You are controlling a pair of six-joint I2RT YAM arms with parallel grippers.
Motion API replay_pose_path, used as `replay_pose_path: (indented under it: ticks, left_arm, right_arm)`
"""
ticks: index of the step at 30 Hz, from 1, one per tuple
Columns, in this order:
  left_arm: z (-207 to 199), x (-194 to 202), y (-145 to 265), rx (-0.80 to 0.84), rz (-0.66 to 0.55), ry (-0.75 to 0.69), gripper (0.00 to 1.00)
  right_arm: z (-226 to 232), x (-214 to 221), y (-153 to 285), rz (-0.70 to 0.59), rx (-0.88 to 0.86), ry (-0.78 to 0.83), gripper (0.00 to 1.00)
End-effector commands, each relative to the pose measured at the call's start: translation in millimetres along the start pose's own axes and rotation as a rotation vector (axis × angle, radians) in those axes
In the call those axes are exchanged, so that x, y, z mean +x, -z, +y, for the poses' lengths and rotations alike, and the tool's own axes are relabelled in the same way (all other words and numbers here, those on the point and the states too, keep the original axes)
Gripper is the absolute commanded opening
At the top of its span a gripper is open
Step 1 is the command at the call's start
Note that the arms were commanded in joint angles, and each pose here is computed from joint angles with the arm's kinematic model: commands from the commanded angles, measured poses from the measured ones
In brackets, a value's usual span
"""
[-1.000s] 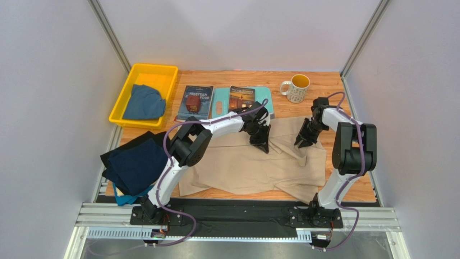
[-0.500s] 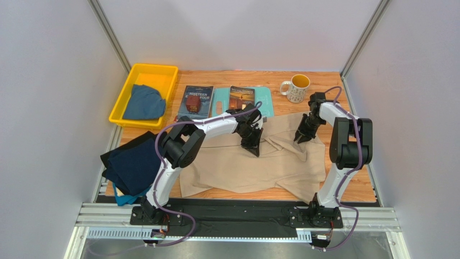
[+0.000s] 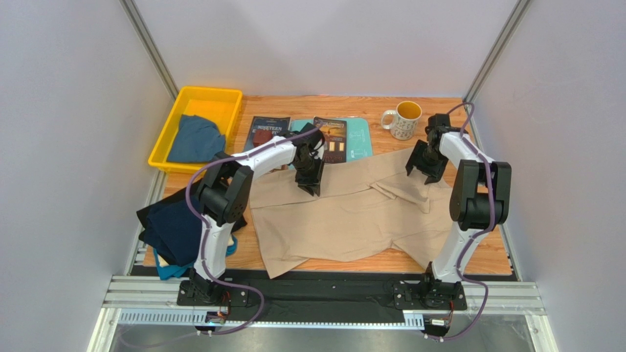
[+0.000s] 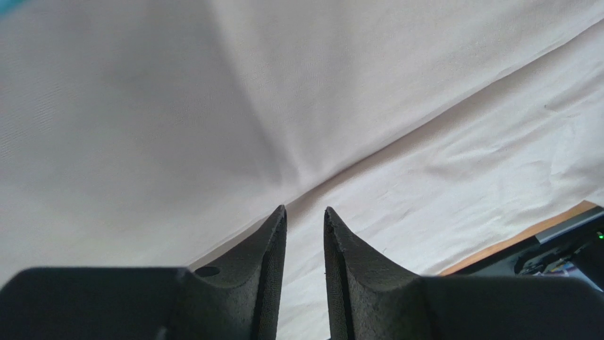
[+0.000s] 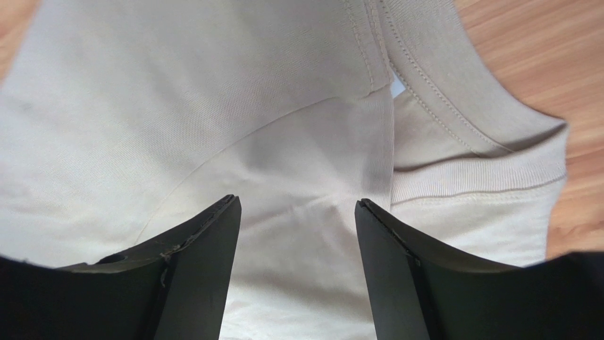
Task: Fold and stack the t-shirts
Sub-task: Fold the tshirt
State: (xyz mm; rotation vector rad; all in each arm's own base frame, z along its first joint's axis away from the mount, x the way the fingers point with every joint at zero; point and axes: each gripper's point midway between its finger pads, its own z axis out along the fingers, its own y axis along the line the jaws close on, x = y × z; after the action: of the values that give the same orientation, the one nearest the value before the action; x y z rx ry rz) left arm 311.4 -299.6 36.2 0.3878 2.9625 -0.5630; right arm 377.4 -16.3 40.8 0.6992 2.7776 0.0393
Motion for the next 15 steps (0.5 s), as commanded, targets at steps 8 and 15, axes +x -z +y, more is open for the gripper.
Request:
replay_pose_path:
  ticks: [8,15]
  left_arm:
    - [43,-26,80,-0.132,-0.201,0.071,0.33]
    - [78,-31,101,-0.144,-0.246,0.104,0.33]
  right_arm:
    - [56,54,54,0.027,-0.194,0.174,0.66]
    - [75,94,26,0.150,-0.135,0.273,0.67]
